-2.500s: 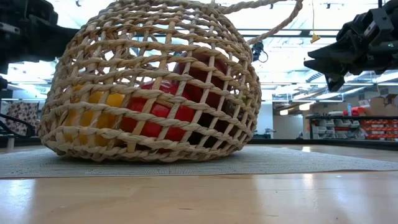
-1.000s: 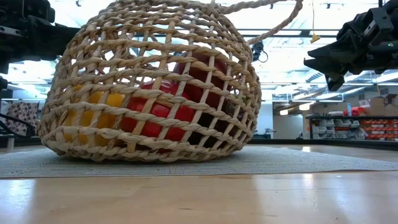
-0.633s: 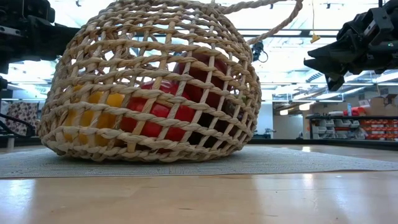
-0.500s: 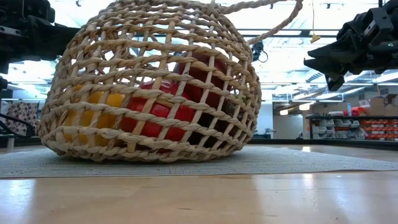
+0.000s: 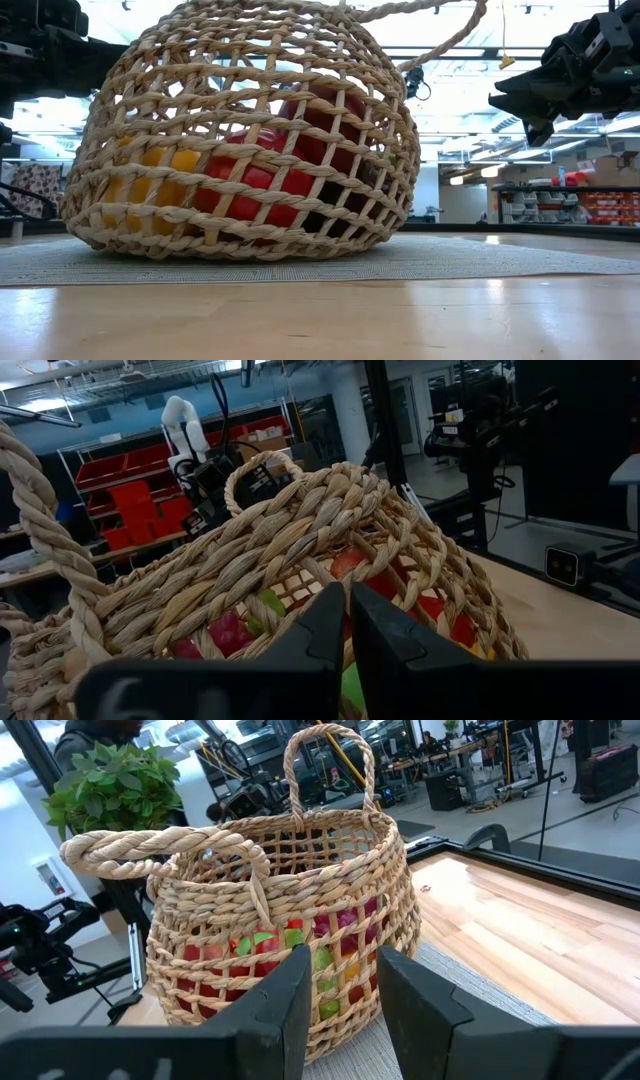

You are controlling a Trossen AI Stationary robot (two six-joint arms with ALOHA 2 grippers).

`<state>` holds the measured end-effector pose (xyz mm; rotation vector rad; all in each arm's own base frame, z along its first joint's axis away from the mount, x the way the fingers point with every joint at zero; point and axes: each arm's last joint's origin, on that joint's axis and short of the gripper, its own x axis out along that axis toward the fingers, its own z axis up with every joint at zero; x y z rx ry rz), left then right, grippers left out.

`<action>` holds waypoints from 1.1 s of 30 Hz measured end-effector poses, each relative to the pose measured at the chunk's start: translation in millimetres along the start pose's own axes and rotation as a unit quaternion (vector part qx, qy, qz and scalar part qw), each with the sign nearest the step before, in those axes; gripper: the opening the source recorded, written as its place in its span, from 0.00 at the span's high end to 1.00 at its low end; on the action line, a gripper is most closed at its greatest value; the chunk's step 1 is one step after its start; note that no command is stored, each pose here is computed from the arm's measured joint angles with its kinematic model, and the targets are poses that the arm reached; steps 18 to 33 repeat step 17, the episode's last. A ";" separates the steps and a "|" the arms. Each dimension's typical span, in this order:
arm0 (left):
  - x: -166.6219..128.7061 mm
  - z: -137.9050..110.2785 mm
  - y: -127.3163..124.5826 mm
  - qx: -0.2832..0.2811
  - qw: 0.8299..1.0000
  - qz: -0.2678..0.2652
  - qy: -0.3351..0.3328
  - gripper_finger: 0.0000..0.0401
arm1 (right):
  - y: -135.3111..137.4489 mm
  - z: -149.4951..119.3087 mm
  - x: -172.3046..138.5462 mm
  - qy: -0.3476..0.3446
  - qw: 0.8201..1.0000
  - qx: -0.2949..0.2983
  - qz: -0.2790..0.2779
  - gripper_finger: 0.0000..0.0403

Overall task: Build produce basket
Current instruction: Return to Home Position

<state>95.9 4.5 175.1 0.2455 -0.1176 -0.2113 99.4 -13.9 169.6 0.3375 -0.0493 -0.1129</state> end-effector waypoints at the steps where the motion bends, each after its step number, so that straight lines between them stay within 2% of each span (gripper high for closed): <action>1: 0.0 0.0 0.0 0.000 1.000 0.000 0.000 0.94 | 0.0 -0.1 0.0 0.000 1.000 0.000 0.000 0.70; 33: 0.0 0.0 0.0 0.000 1.000 0.000 0.000 0.92 | 0.0 0.1 0.0 0.000 1.000 0.000 0.000 0.70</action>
